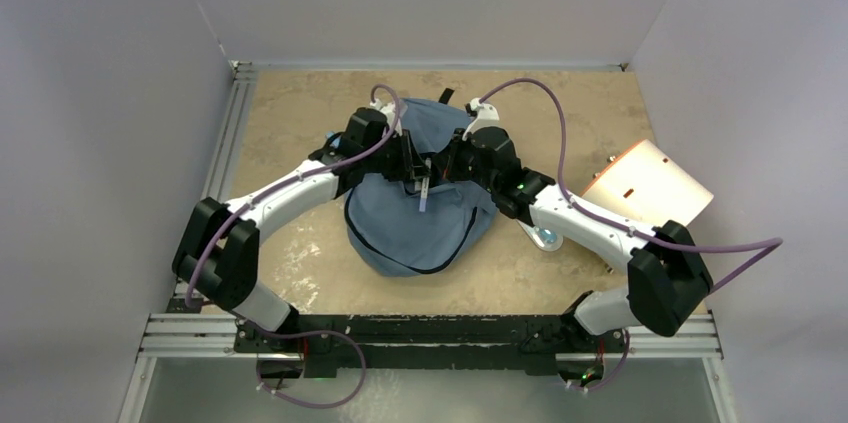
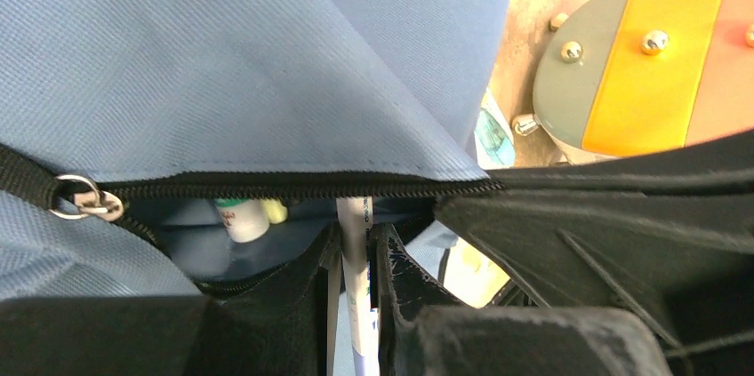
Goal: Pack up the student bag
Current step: Place the stationery in the student bag.
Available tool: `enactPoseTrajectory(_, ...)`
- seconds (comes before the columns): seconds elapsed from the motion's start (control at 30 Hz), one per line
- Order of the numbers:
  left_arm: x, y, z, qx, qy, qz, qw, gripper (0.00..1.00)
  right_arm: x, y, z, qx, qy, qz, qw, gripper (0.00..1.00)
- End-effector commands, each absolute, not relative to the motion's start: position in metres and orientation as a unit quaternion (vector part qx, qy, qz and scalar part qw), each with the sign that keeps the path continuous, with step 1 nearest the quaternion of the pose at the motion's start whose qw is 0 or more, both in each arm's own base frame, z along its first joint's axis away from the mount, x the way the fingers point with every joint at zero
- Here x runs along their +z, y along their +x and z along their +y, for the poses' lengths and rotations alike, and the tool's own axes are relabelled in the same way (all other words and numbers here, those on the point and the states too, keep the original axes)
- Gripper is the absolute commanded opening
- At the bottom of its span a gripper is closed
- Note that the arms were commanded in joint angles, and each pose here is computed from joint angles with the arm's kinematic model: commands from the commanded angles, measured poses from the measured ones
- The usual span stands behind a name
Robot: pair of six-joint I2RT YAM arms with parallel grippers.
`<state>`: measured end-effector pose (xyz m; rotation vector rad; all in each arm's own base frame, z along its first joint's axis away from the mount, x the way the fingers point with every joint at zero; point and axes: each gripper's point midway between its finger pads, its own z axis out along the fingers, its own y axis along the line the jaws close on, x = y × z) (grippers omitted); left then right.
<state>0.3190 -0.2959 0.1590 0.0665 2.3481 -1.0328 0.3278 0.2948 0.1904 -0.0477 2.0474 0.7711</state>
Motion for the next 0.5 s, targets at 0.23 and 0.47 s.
enactPoseTrajectory(0.23,0.181,0.364,-0.302,-0.376,-0.018,0.858,0.350,0.00,0.239,0.322,0.305,0.375,-0.015,0.786,0.491,0.00)
enactPoseTrajectory(0.47,0.178,0.384,-0.295,-0.351,-0.060,0.859,0.368,0.00,0.239,0.321,0.305,0.378,-0.015,0.786,0.489,0.00)
